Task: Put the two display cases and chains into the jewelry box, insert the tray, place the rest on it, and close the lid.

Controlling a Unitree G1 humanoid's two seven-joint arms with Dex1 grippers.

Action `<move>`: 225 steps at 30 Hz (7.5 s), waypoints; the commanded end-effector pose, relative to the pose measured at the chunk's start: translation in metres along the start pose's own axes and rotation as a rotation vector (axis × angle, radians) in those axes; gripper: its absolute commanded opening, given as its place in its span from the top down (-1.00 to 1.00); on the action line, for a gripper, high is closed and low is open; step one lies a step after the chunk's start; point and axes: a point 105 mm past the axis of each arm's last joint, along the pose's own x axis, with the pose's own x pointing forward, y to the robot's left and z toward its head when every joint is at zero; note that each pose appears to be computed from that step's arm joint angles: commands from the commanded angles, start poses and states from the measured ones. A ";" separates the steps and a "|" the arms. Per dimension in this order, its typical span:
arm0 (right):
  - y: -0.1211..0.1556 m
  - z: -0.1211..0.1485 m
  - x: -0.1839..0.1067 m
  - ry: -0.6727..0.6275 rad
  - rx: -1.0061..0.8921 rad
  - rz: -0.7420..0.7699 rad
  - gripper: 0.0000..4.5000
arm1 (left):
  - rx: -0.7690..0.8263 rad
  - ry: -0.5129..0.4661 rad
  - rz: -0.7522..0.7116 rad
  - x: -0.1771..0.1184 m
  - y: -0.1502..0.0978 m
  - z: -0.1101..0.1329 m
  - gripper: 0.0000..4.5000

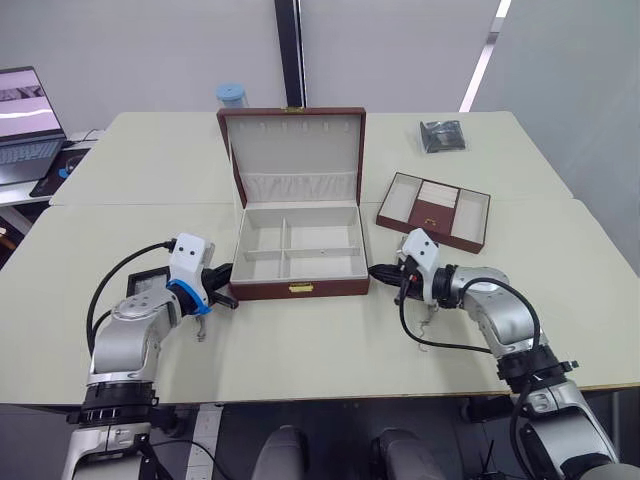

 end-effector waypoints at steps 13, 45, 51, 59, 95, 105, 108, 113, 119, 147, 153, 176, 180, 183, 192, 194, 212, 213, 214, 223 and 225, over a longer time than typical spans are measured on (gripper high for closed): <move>0.015 0.015 0.004 -0.067 0.001 0.060 0.99 | 0.038 -0.054 0.034 -0.006 0.019 0.016 1.00; -0.012 0.017 -0.063 -0.095 0.033 -0.038 0.99 | 0.036 -0.057 0.129 -0.067 0.060 0.021 1.00; -0.030 -0.001 -0.126 -0.005 0.079 -0.147 0.74 | 0.052 -0.001 0.148 -0.118 0.079 0.019 0.46; -0.043 -0.026 -0.197 0.165 0.068 -0.209 -0.16 | 0.107 0.107 0.214 -0.169 0.105 0.015 -0.47; -0.058 -0.021 -0.207 0.130 -0.009 -0.201 -0.99 | 0.193 0.231 0.149 -0.181 0.108 -0.003 -1.00; 0.026 0.041 -0.118 -0.207 -0.103 0.138 -0.99 | 0.408 0.373 -0.132 -0.144 0.089 0.002 -1.00; 0.053 0.042 -0.103 -0.250 -0.170 0.177 -0.99 | 0.455 0.432 -0.164 -0.140 0.092 0.000 -1.00; 0.080 0.026 -0.095 -0.253 -0.191 0.209 -0.99 | 0.477 0.473 -0.211 -0.130 0.092 -0.003 -1.00; 0.089 0.009 -0.091 -0.225 -0.248 0.204 -0.99 | 0.494 0.444 -0.219 -0.113 0.092 -0.005 -1.00; 0.080 0.005 -0.089 -0.212 -0.238 0.190 -1.00 | 0.484 0.485 -0.210 -0.110 0.097 -0.020 0.88; 0.080 0.008 -0.090 -0.218 -0.238 0.192 -1.00 | 0.473 0.473 -0.213 -0.112 0.096 -0.014 0.99; 0.075 0.038 -0.108 -0.262 -0.118 0.065 -1.00 | 0.578 0.412 -0.419 -0.084 0.018 0.089 0.99; 0.070 0.036 -0.112 -0.252 -0.085 -0.027 -1.00 | 0.640 0.365 -0.500 -0.060 -0.002 0.107 0.99; 0.068 0.036 -0.114 -0.249 -0.084 -0.089 -1.00 | 0.712 0.341 -0.546 -0.042 -0.015 0.116 0.99; 0.068 0.029 -0.123 -0.234 -0.063 -0.242 -1.00 | 0.820 0.296 -0.631 0.017 -0.050 0.130 0.99; 0.071 0.025 -0.124 -0.233 -0.050 -0.258 -1.00 | 0.859 0.298 -0.630 0.034 -0.057 0.128 0.99; 0.084 0.013 -0.133 -0.218 -0.027 -0.346 -1.00 | 0.914 0.274 -0.654 0.088 -0.083 0.108 0.99; 0.084 0.014 -0.133 -0.218 -0.027 -0.346 -1.00 | 0.913 0.273 -0.656 0.088 -0.083 0.108 0.99; 0.084 0.014 -0.132 -0.218 -0.028 -0.347 -1.00 | 0.913 0.272 -0.656 0.088 -0.083 0.107 0.99; 0.083 0.022 -0.128 -0.224 -0.030 -0.343 -1.00 | 0.908 0.244 -0.644 0.087 -0.081 0.114 0.99; 0.082 0.023 -0.127 -0.224 -0.031 -0.341 -1.00 | 0.909 0.238 -0.641 0.086 -0.080 0.116 0.99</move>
